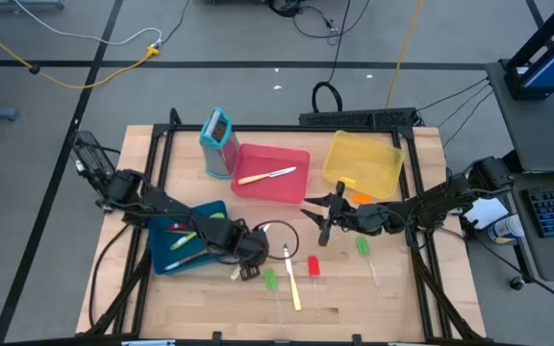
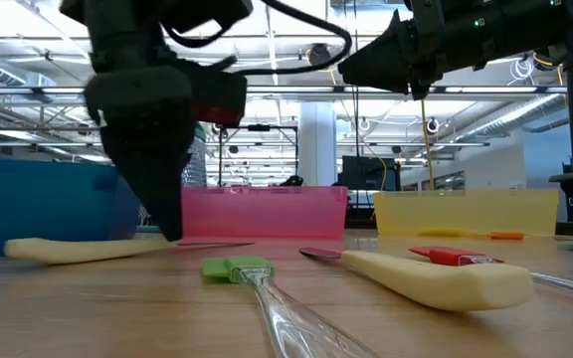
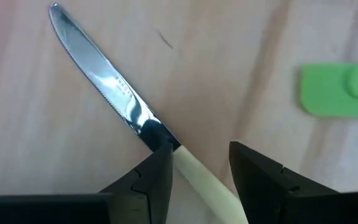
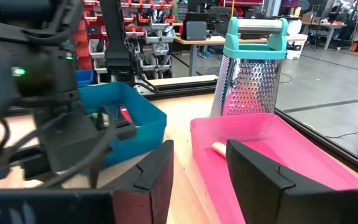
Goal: Pick & Place Kitchen Items
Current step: Put the top yellow knife into the pink bin, then put the yellow knife into the pink bin
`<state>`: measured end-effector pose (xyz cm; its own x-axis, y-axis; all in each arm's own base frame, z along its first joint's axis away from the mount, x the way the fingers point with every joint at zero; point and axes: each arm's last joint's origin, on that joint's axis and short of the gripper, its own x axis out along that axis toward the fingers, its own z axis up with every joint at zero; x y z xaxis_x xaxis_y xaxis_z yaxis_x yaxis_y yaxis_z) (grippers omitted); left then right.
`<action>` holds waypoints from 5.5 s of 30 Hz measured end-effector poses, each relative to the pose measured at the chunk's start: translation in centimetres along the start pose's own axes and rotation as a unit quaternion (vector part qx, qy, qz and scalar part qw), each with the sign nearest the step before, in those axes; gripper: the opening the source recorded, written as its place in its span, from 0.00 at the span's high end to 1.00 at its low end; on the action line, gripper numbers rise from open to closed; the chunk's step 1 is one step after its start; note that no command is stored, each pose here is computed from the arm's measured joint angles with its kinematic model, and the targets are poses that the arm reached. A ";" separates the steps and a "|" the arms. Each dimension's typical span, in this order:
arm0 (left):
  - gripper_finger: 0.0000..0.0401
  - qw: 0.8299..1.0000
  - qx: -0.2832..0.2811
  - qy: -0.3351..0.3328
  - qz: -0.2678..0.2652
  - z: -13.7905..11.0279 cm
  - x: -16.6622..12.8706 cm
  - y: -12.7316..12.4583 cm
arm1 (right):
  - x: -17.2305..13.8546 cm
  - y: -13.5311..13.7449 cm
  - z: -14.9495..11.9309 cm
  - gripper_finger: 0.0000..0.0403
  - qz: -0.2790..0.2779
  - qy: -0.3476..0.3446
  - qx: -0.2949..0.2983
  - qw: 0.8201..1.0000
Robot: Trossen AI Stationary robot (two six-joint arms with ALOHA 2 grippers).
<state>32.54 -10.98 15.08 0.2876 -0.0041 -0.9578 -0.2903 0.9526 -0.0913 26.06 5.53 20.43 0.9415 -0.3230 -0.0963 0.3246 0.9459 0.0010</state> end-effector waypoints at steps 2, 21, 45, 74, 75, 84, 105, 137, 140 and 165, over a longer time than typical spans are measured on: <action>0.60 1.000 -0.015 0.002 -0.001 -0.2 -0.3 -0.6 | 0.0 0.0 0.0 0.65 0.000 0.000 0.000 1.000; 0.60 0.996 -0.074 0.031 0.026 -0.3 -0.8 -0.1 | 0.0 0.0 0.0 0.65 0.000 0.000 0.000 1.000; 0.60 0.995 -0.086 0.042 -0.007 -1.0 -0.1 -0.3 | 0.0 0.0 0.0 0.65 0.000 -0.001 0.001 1.000; 0.60 0.990 -0.013 0.140 0.028 0.2 1.6 -1.0 | 0.0 -0.1 0.0 0.65 -0.002 0.000 0.000 1.000; 0.60 0.988 -0.019 0.148 0.031 0.2 1.9 -0.9 | 0.0 -0.1 0.0 0.65 -0.002 0.000 0.000 1.000; 0.70 0.990 0.028 0.139 0.021 0.9 2.0 -0.9 | 0.0 -0.1 0.0 0.65 -0.002 0.001 -0.001 1.000; 0.88 0.984 0.111 0.010 0.139 6.8 -2.7 -0.9 | 0.0 -0.1 -0.1 0.65 -0.002 0.005 -0.004 1.000; 0.85 0.975 0.150 0.035 0.160 13.8 -3.1 18.0 | -0.1 -0.1 -1.3 0.65 -0.005 0.061 -0.015 0.998; 0.85 0.970 0.169 0.050 0.165 13.2 -2.2 18.7 | -0.1 -0.2 -1.7 0.65 -0.004 0.076 -0.025 0.997; 0.68 0.973 0.148 0.055 0.166 12.6 -1.5 19.6 | 0.2 3.3 -5.8 0.52 0.291 0.140 -0.087 0.942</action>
<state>37.89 11.49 18.14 0.1180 0.3014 -0.9462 -0.0693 0.9530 0.2949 26.79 8.81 14.67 0.8862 0.2511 -0.3893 -0.2829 0.9588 -0.0254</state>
